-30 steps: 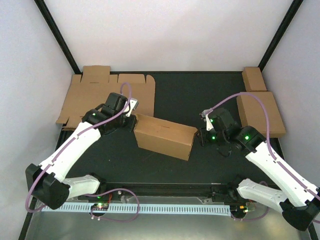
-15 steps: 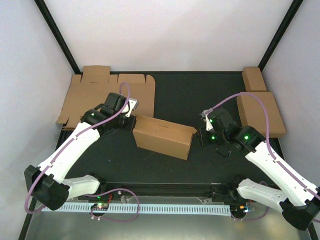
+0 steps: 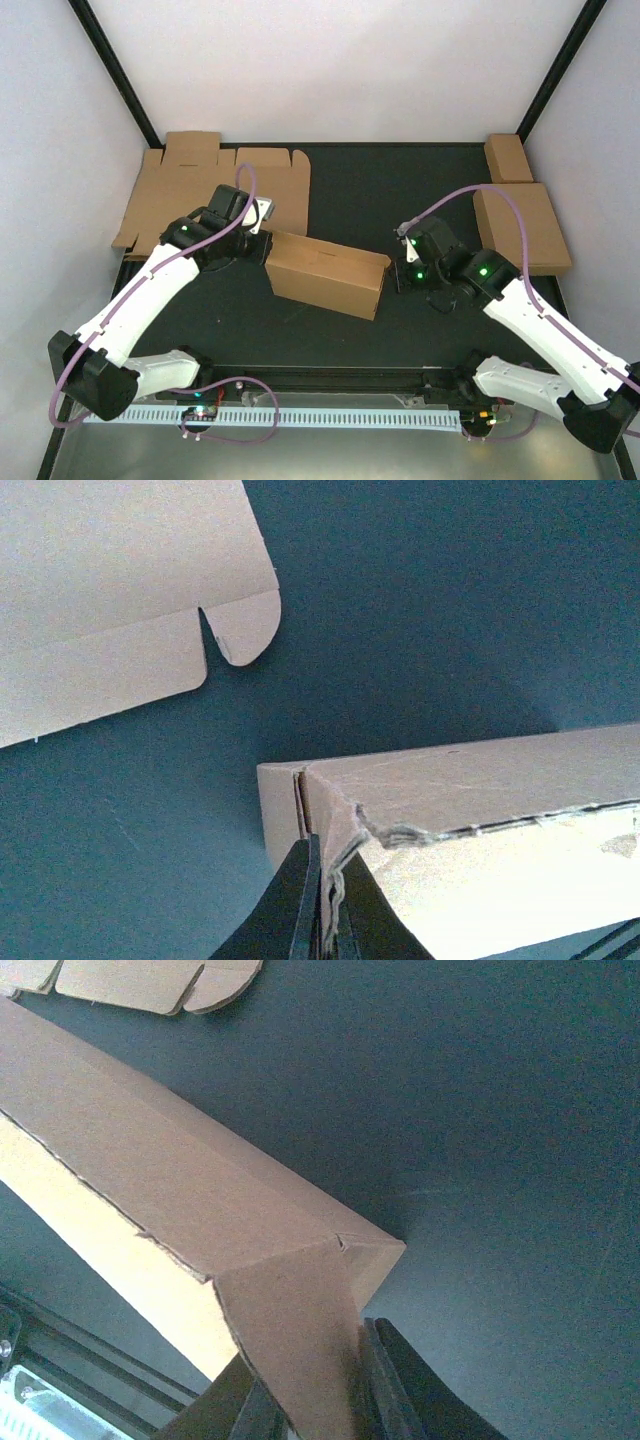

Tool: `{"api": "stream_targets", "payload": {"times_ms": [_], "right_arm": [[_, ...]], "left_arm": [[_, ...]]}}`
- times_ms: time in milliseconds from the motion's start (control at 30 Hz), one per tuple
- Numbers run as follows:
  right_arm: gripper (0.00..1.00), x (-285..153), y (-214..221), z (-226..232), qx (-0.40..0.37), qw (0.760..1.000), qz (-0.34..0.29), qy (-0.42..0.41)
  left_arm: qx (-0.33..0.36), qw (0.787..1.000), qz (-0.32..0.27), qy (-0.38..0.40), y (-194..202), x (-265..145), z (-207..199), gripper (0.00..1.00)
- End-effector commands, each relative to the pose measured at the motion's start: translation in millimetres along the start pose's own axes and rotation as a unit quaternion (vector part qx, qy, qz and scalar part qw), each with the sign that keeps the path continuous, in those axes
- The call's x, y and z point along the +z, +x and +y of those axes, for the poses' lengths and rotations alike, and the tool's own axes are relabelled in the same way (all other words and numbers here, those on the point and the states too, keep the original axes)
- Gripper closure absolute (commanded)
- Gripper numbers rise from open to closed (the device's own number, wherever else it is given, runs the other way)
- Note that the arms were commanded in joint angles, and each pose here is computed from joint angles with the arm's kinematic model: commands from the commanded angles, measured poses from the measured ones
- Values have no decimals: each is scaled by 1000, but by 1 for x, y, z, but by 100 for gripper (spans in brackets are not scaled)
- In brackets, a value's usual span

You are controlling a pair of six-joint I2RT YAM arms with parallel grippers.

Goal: Fold the paper box

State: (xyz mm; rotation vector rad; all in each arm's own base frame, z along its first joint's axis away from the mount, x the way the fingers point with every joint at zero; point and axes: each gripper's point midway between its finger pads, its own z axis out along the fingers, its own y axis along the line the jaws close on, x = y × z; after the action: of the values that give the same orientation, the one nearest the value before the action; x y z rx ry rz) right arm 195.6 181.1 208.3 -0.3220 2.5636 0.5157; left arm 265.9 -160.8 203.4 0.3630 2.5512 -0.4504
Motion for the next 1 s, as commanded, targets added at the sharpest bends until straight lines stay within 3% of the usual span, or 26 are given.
{"api": "stream_targets", "payload": {"times_ms": [0, 267, 567, 967], "right_arm": [[82, -7, -10, 7, 11, 1000, -17, -6], [98, -6, -12, 11, 52, 998, -29, -15], [98, -6, -17, 10, 113, 993, -43, 2], [98, -7, -13, -4, 171, 978, -73, 98]], "left_arm": [[-41, 999, 26, 19, 8, -2, -6, 98], [-72, 997, 6, 25, 11, -5, -6, 98], [-98, 994, -16, 46, 16, -7, -10, 98], [-144, 986, -49, 65, 19, -7, -13, 96]]}}
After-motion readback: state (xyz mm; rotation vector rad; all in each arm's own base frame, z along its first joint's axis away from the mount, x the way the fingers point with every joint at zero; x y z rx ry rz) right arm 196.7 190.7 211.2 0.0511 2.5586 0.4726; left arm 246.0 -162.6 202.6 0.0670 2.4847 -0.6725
